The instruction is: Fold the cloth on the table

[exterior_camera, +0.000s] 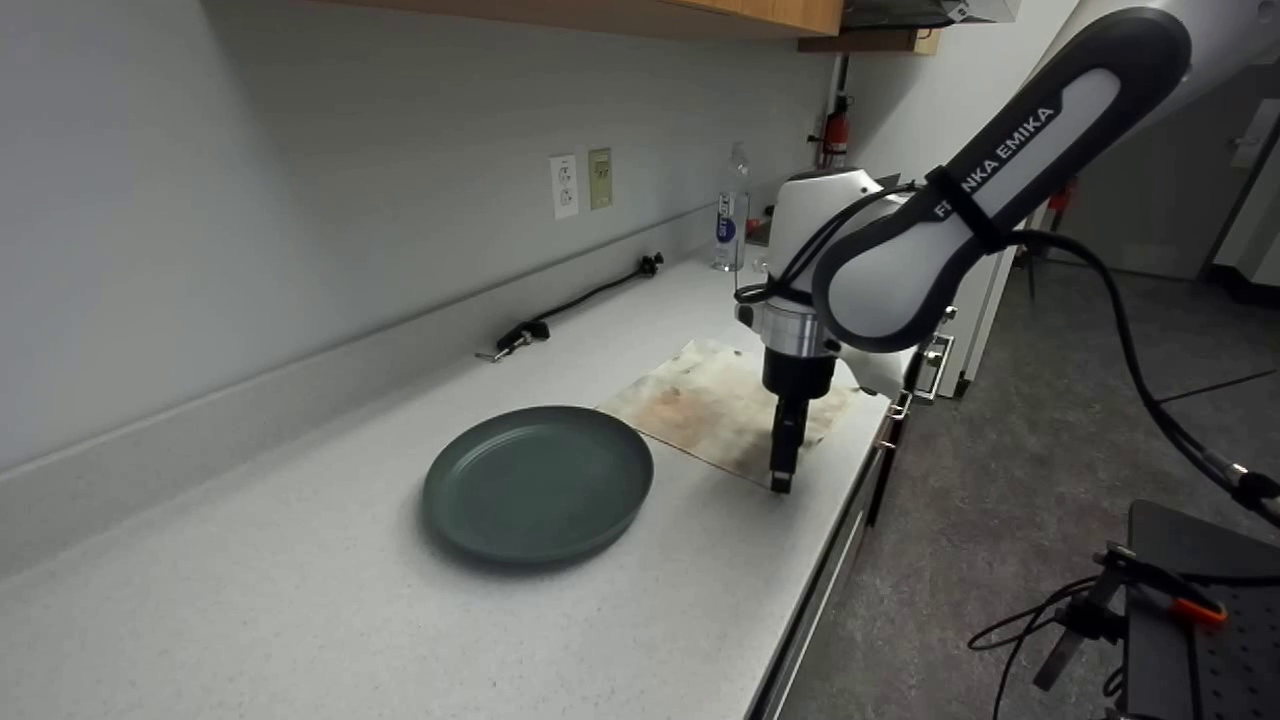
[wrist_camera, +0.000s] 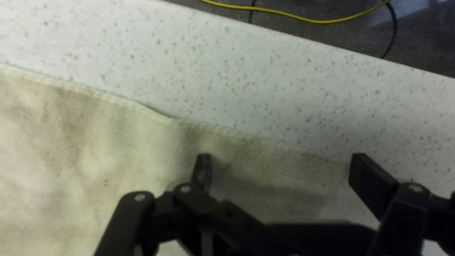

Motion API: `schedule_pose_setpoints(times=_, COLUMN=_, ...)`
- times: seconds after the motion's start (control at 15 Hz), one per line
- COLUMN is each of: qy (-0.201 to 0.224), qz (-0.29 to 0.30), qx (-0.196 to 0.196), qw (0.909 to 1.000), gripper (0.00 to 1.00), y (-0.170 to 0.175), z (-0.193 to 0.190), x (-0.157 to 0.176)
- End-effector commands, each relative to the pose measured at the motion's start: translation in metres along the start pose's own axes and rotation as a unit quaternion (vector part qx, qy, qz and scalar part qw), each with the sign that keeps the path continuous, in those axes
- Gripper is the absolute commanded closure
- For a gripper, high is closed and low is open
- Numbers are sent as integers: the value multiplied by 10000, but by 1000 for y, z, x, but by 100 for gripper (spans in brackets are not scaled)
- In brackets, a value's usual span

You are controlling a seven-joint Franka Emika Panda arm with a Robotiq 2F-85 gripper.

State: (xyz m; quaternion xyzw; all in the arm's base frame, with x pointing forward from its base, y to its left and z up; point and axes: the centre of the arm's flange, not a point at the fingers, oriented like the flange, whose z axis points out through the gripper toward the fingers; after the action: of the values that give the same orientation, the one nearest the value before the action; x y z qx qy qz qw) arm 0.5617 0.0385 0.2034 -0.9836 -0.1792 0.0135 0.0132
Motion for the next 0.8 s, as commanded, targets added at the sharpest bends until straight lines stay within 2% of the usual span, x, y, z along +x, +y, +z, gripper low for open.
schedule_pose_setpoints(times=0.0, qy=193, qz=183, qx=-14, qw=9996, gripper=0, y=13, z=-10, x=-6)
schedule_pose_setpoints(times=0.4, qy=234, qz=285, qx=-81, qw=9993, gripper=0, y=40, z=-26, x=-9)
schedule_pose_setpoints(times=0.73, qy=186, qz=482, qx=-161, qw=9985, gripper=0, y=56, z=-19, x=-15)
